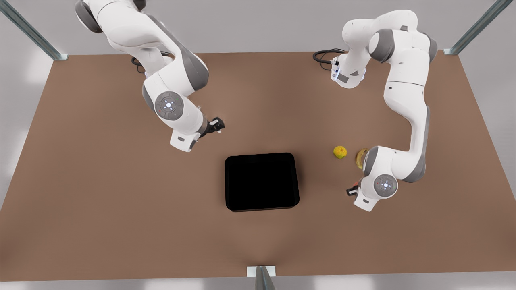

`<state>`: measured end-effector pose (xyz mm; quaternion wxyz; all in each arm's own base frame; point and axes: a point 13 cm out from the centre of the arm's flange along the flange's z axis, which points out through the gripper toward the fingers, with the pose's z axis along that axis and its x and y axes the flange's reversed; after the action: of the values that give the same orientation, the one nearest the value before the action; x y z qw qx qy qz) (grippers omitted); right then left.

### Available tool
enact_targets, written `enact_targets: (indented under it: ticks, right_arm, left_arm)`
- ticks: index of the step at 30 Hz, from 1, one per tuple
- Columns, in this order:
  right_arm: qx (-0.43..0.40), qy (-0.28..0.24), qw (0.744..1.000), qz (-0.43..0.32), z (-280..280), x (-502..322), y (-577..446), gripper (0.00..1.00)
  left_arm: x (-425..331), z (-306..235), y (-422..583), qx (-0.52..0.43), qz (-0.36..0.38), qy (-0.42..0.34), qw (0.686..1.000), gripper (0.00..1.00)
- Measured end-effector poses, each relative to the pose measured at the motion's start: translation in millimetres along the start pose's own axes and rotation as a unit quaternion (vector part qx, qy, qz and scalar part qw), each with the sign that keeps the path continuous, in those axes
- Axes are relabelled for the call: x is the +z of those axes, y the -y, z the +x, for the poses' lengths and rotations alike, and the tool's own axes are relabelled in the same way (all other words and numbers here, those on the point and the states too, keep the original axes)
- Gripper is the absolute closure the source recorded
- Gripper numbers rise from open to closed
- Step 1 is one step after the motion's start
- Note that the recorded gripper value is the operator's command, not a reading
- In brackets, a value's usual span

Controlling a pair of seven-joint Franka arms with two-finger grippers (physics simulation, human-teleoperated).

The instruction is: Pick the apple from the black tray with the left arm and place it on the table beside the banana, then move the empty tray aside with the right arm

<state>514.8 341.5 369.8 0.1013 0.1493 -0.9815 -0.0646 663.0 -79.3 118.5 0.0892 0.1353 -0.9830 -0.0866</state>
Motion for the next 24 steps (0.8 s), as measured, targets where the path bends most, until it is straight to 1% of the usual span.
enact_targets:
  ticks: [1, 4, 5, 6, 8, 10, 11, 12, 13, 15, 16, 17, 18, 19, 21, 24]
  right_arm:
    - [0.022, -0.003, 1.000, -0.004, -7.4, 8.3, 2.9, 0.00]
    - [0.082, -0.014, 0.996, -0.015, -28.4, 41.8, 8.7, 0.00]
    - [0.100, -0.018, 0.995, -0.019, -36.2, 56.7, 9.9, 0.00]
    - [0.117, -0.019, 0.993, -0.021, -44.4, 71.6, 11.5, 0.00]
    - [0.148, -0.016, 0.989, -0.025, -60.2, 96.0, 13.8, 0.00]
    - [0.175, -0.002, 0.984, -0.033, -77.2, 105.5, 14.2, 0.00]
    - [0.186, 0.005, 0.982, -0.034, -85.9, 110.2, 16.0, 0.00]
    - [0.197, 0.009, 0.980, -0.034, -94.4, 118.6, 18.7, 0.00]
    - [0.207, 0.009, 0.978, -0.030, -101.5, 133.2, 23.5, 0.00]
    - [0.222, 0.012, 0.975, -0.019, -112.6, 160.2, 33.1, 0.00]
    - [0.229, 0.014, 0.973, -0.016, -116.6, 170.7, 36.3, 0.00]
    - [0.234, 0.014, 0.972, -0.012, -119.6, 181.6, 39.2, 0.00]
    - [0.236, 0.015, 0.972, -0.008, -121.8, 191.8, 38.8, 0.00]
    - [0.239, 0.017, 0.971, -0.006, -124.0, 200.3, 38.0, 0.00]
    - [0.244, 0.022, 0.970, -0.004, -127.8, 209.1, 36.5, 0.00]
    - [0.247, 0.026, 0.969, -0.004, -131.1, 219.4, 30.0, 0.00]
  left_arm:
    - [19.2, -2.3, -0.2, 0.012, 0.001, -0.008, 1.000, 0.22]
    - [60.9, -5.5, 6.8, 0.048, 0.006, -0.017, 0.999, 0.22]
    - [70.1, -6.1, 9.1, 0.060, 0.007, -0.018, 0.998, 0.16]
    - [74.6, -7.5, 11.4, 0.070, 0.010, -0.016, 0.997, 0.00]
    - [70.2, -13.1, 11.6, 0.087, 0.015, -0.004, 0.996, 0.00]
    - [16.7, -26.6, 0.1, 0.093, 0.023, 0.032, 0.995, 0.00]
    - [-25.1, -33.1, -13.1, 0.086, 0.033, 0.054, 0.994, 0.00]
    - [-84.9, -34.0, -30.1, 0.079, 0.044, 0.080, 0.993, 0.00]
    - [-154.5, -25.5, -44.9, 0.076, 0.053, 0.111, 0.989, 0.00]
    - [-289.8, 18.1, -66.9, 0.075, 0.084, 0.169, 0.979, 0.00]
    - [-331.5, 43.9, -75.4, 0.077, 0.096, 0.183, 0.975, 0.00]
    - [-343.1, 64.7, -78.8, 0.082, 0.104, 0.178, 0.975, 0.00]
    - [-342.3, 70.7, -74.8, 0.089, 0.110, 0.169, 0.975, 0.00]
    - [-352.8, 54.7, -66.1, 0.096, 0.122, 0.170, 0.973, 0.00]
    - [-348.9, 35.2, -71.0, 0.098, 0.128, 0.154, 0.975, 0.00]
    - [-335.1, 34.0, -82.7, 0.106, 0.124, 0.128, 0.978, 0.00]
